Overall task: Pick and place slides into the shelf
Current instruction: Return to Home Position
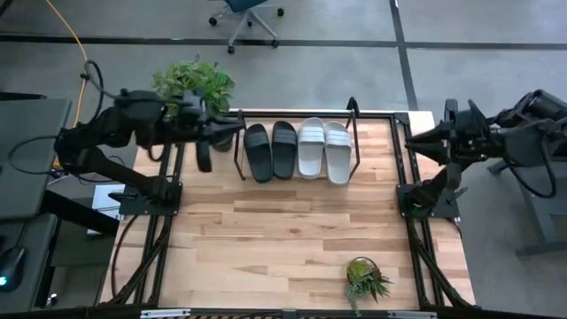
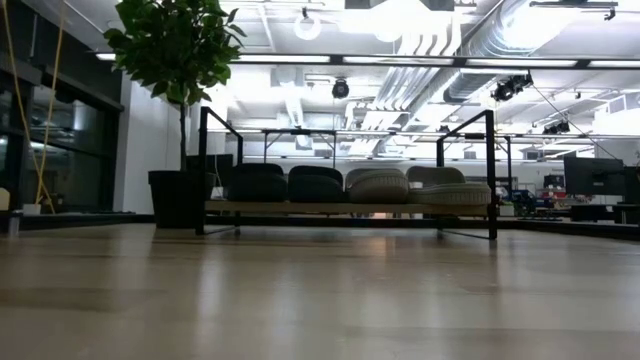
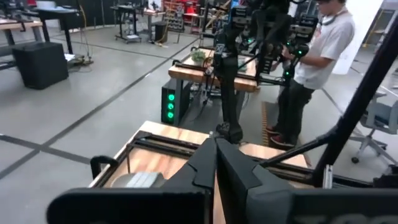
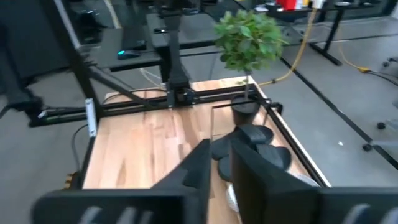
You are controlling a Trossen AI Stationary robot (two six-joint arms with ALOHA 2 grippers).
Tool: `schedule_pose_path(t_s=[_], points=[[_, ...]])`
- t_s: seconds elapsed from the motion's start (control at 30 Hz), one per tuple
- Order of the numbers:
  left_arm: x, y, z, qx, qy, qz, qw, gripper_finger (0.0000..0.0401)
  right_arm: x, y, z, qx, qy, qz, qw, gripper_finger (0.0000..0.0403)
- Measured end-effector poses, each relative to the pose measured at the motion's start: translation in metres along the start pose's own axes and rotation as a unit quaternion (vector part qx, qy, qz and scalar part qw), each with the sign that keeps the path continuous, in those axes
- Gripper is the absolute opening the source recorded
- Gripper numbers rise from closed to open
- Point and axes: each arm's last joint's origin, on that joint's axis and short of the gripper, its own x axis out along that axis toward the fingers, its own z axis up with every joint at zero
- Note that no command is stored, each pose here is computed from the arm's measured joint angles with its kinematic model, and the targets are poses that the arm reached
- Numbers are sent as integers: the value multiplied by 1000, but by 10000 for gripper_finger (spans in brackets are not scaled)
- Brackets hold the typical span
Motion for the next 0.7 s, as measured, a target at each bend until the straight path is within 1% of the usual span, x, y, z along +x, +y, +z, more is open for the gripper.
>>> schedule_pose_path(t_s=[0.07, 0.1, 0.17, 0.27, 0.37, 0.5, 0.7], points=[[-10, -3, -4, -4, 1, 0, 1000, 2, -1, 2, -1, -6, 0, 14, 1000, 16], [-14, -5, -7, -5, 2, 3, 1000, 3, -2, 3, -1, -9, 0, 19, 1000, 8], [-21, -8, -14, -8, 3, 6, 1000, 4, -4, 5, -2, -11, -7, 22, 1000, 8], [-26, -12, -32, -16, 9, 13, 1000, 1, -4, 7, -9, -16, -17, 12, 1000, 5], [-31, -14, -54, -36, -5, 17, 999, 1, -1, 5, -27, 1, -23, -2, 1000, 3], [-36, -15, -86, -66, -43, -14, 997, 1, 5, 1, -59, 37, -35, -16, 999, 1], [-43, -6, -136, -133, -110, -29, 985, 0, 14, 7, -94, 102, -74, 0, 992, 0]])
